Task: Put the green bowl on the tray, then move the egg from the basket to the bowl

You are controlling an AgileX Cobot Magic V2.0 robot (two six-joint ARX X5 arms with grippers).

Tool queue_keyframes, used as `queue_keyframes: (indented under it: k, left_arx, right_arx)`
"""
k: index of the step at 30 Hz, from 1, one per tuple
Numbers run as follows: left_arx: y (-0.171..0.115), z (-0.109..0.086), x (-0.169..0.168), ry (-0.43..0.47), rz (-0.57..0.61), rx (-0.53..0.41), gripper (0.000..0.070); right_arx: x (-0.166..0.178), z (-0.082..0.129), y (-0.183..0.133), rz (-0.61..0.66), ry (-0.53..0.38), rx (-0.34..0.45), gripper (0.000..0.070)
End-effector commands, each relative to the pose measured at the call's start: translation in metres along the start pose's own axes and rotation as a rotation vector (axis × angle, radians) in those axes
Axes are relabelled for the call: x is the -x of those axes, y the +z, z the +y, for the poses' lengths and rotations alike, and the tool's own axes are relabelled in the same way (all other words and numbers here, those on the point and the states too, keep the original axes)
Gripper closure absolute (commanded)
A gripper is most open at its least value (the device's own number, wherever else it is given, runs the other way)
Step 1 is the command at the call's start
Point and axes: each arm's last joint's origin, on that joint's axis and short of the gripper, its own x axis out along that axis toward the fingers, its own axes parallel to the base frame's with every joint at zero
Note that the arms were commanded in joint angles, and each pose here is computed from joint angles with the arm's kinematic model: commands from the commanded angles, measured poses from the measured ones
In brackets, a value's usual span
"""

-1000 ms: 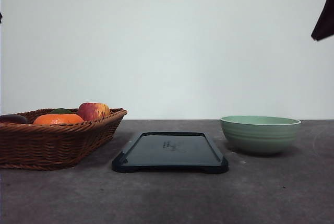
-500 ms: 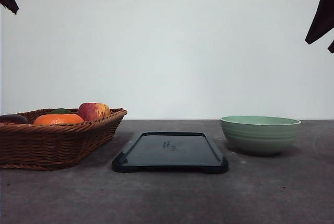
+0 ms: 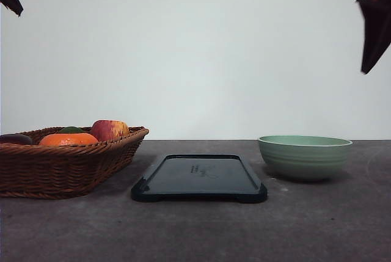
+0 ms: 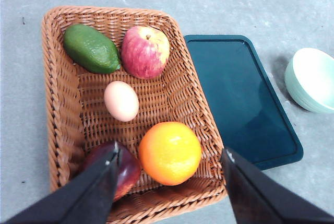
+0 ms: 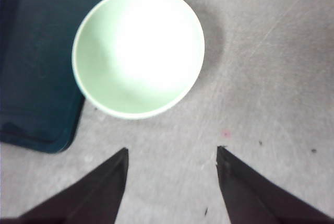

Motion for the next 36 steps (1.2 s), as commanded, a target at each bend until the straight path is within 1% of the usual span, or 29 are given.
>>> queue_keyframes:
  k: [1, 9, 13, 19, 23, 24, 25, 28, 30, 31, 36]
  left_arx:
    - [0.006, -0.003, 0.003, -0.012, -0.019, -0.018, 0.0310]
    - [0.006, -0.003, 0.003, -0.012, -0.019, -0.008, 0.0310]
    - [0.006, -0.003, 0.003, -0.012, -0.019, -0.008, 0.0310]
    - [0.006, -0.003, 0.003, -0.012, -0.020, -0.009, 0.0310]
    - [0.007, -0.003, 0.003, -0.012, -0.025, -0.010, 0.0310]
    - [0.007, -0.003, 0.003, -0.012, -0.026, -0.010, 0.0310]
    - [0.007, -0.003, 0.003, -0.013, -0.027, -0.011, 0.0310]
    - [0.007, -0.003, 0.003, -0.012, -0.027, -0.011, 0.0310]
    - [0.007, -0.003, 0.003, -0.012, -0.027, -0.011, 0.0310]
    - [0.007, -0.003, 0.003, -0.012, -0.027, -0.011, 0.0310]
    - [0.007, -0.003, 0.003, -0.012, -0.026, -0.011, 0.0310]
  right_arx:
    - [-0.008, -0.001, 0.011, 0.015, -0.004, -0.006, 0.0364]
    - [-0.057, -0.008, 0.041, 0.121, -0.016, -0.016, 0.0364]
    - [-0.079, -0.011, 0.051, 0.144, -0.018, -0.019, 0.0365]
    - [-0.105, -0.016, 0.056, 0.147, -0.019, -0.023, 0.0366]
    - [-0.121, -0.019, 0.054, 0.175, -0.022, -0.028, 0.0367]
    - [-0.124, -0.020, 0.053, 0.182, -0.023, -0.030, 0.0384]
    - [-0.127, -0.020, 0.053, 0.189, -0.024, -0.031, 0.0421]
    - [-0.129, -0.021, 0.052, 0.195, -0.026, -0.032, 0.0615]
    - [-0.129, -0.021, 0.052, 0.193, -0.026, -0.032, 0.0675]
    - [-0.129, -0.021, 0.053, 0.193, -0.026, -0.031, 0.0695]
    - [-0.125, -0.020, 0.052, 0.215, -0.028, -0.036, 0.0697]
